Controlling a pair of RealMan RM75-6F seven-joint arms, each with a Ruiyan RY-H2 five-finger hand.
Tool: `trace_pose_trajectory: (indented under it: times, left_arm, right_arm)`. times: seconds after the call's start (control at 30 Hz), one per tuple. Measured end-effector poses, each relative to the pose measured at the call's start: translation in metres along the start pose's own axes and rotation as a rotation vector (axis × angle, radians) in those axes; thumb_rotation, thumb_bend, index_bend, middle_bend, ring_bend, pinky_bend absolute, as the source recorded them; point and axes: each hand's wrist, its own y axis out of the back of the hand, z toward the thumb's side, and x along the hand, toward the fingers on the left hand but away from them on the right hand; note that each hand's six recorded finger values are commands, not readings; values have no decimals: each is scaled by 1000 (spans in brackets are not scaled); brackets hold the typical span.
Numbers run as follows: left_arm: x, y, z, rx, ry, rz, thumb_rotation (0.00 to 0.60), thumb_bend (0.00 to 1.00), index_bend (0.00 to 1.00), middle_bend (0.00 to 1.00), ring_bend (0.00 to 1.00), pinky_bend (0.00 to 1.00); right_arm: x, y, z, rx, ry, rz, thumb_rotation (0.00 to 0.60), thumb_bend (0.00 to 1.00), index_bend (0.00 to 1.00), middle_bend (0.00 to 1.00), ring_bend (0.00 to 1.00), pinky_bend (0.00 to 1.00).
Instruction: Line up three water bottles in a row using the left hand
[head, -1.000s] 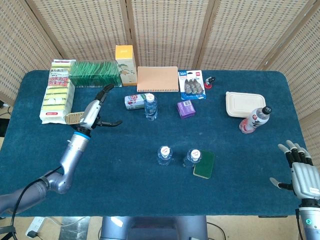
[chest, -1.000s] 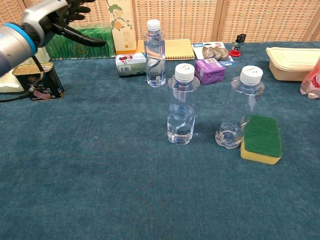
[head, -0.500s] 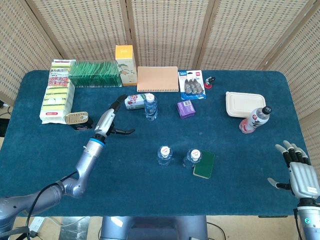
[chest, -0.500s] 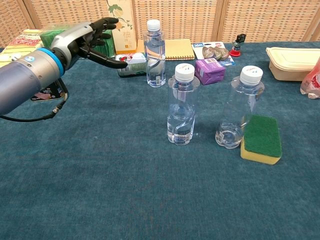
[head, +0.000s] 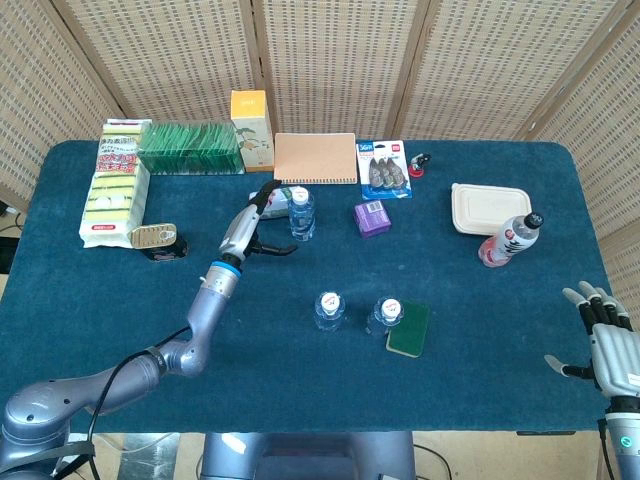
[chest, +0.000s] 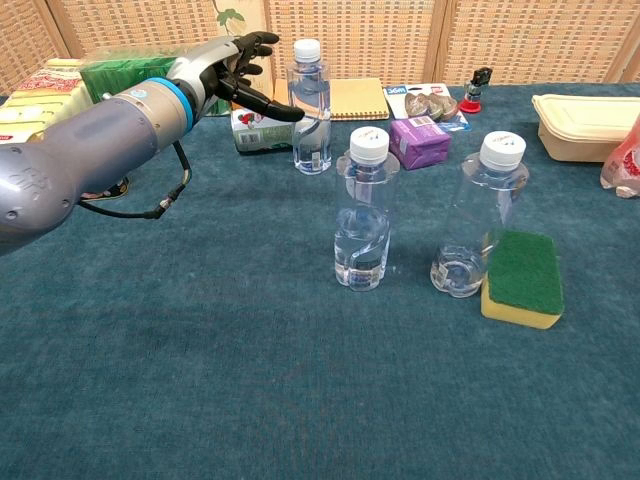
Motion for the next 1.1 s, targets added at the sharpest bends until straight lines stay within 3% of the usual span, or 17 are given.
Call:
trace_pose_trajectory:
  times: [0.33, 0.47, 0.6, 0.77, 0.9, 1.1]
  left_arm:
    - [23, -12, 2, -11, 18, -8, 600, 165, 0, 0, 0, 35]
    - [29, -21, 7, -13, 7, -9, 600, 269, 14, 20, 35, 209]
    - [32, -24, 5, -10, 12, 28, 600, 373, 238, 215, 209, 376]
    - [34, -24, 2, -6, 22, 80, 600, 424, 468, 411, 336, 465]
    - [35, -23, 7, -10, 7, 98, 600, 434, 532, 471, 373, 482]
    - [34, -26, 15, -21, -22, 92, 600, 452, 547, 487, 387, 485]
  right_arm:
    - [-4, -1, -5, -1, -18, 7, 600, 0, 133, 63, 3, 0]
    - [-5, -1, -7, -4, -26, 5, 600, 0, 134, 64, 5, 0]
    - [-5, -1, -8, -4, -29, 5, 600, 0, 134, 64, 5, 0]
    - [-6, -2, -7, -3, -25, 9, 600, 0, 135, 64, 5, 0]
    - [-6, 0, -7, 5, -22, -3, 600, 0, 139, 67, 5, 0]
    - [-6, 7, -2, 21, -4, -67, 600, 0, 143, 68, 4, 0]
